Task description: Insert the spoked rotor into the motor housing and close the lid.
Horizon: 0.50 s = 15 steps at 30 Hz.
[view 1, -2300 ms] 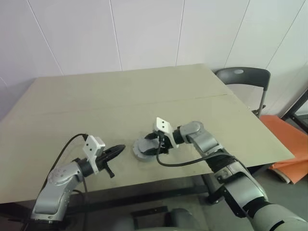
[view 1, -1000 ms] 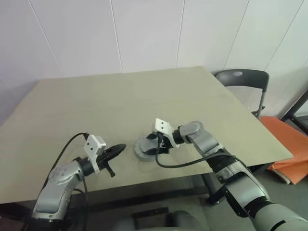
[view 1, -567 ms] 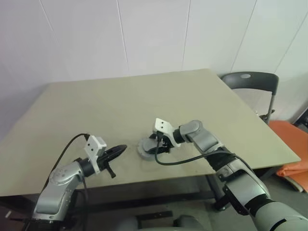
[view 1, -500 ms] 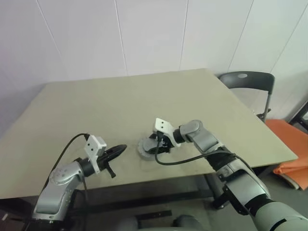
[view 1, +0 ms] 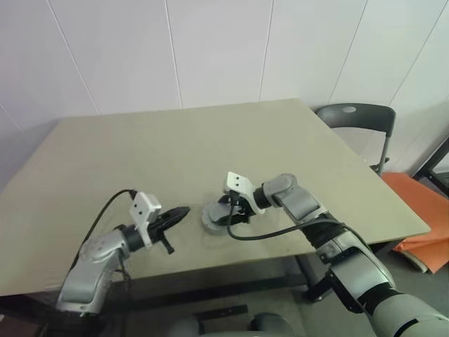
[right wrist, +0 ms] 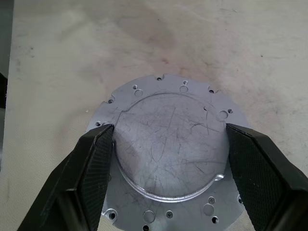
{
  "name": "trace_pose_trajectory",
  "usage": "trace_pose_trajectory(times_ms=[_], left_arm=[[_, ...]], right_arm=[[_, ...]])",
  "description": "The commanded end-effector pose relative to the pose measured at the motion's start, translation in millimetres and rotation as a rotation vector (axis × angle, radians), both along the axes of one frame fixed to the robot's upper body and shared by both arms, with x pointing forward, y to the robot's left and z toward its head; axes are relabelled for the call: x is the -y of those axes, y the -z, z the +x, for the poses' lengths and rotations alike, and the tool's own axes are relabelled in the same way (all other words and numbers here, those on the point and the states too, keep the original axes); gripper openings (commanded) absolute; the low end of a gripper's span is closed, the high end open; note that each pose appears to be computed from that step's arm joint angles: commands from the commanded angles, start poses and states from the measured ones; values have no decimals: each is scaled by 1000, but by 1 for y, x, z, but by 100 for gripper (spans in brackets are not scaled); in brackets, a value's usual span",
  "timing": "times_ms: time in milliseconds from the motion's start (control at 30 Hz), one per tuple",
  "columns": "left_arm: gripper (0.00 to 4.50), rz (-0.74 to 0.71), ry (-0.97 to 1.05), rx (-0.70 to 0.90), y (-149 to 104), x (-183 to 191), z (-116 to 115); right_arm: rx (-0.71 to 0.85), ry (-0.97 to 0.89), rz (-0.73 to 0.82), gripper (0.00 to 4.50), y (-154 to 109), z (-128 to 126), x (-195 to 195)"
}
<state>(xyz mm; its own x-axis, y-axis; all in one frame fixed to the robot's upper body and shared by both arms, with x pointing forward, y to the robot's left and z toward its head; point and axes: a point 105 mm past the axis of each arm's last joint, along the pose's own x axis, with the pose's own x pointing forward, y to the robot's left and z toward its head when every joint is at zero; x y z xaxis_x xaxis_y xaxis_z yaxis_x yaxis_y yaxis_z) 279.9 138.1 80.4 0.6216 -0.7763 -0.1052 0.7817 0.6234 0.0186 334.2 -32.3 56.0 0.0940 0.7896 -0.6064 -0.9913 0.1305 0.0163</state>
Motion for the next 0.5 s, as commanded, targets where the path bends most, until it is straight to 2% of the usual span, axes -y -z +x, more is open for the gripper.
trace_pose_trajectory(times_ms=[33, 100, 233, 367, 433, 500], left_arm=[[0, 17, 86, 34, -1, 26, 18], [0, 20, 115, 25, 3, 36, 25], [0, 129, 136, -63, 37, 47, 40], [0, 261, 145, -169, 72, 40, 37], [0, 311, 161, -203, 81, 35, 32], [0, 310, 168, -211, 80, 33, 30]], right_arm=[[-107, 100, -190, 324, 49, -8, 33], [-102, 100, -187, 324, 48, -8, 32], [-83, 113, -177, 324, 45, -6, 33], [-66, 126, -162, 324, 42, -4, 34], [-57, 129, -120, 324, 36, -3, 30], [-52, 133, -67, 400, 27, -2, 25]])
